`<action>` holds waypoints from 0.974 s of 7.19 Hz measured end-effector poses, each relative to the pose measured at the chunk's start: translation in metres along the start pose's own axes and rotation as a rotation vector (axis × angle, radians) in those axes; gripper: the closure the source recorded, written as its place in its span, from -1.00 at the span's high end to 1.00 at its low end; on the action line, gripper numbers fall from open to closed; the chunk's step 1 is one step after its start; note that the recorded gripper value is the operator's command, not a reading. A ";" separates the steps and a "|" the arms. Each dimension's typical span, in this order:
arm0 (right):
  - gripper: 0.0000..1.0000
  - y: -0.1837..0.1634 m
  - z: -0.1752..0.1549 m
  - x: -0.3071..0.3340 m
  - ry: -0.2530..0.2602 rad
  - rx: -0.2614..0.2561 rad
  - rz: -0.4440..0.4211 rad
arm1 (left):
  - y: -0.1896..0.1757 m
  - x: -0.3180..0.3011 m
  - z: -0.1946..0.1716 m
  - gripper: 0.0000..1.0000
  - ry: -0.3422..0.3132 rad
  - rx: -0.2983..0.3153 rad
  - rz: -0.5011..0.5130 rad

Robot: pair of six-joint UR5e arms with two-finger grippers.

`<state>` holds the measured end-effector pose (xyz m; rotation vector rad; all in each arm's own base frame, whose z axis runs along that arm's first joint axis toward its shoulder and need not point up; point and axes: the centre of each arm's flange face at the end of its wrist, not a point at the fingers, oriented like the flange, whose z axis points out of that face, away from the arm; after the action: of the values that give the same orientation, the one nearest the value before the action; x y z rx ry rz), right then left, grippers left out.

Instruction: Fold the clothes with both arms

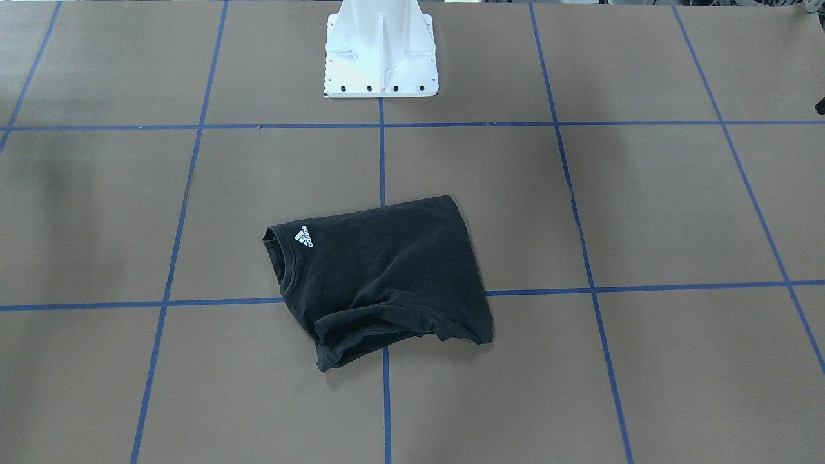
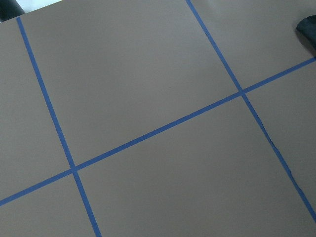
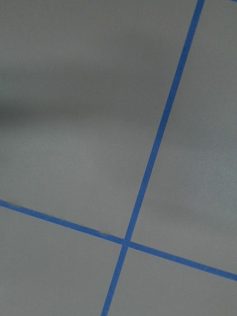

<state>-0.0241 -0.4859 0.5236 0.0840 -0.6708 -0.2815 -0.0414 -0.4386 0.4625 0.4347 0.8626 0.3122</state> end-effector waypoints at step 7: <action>1.00 -0.002 -0.006 -0.016 -0.096 0.014 -0.012 | 0.000 0.000 0.000 0.99 0.000 0.000 0.000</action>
<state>-0.0332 -0.4832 0.5092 0.0888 -0.7684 -0.2940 -0.0413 -0.4388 0.4625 0.4350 0.8626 0.3125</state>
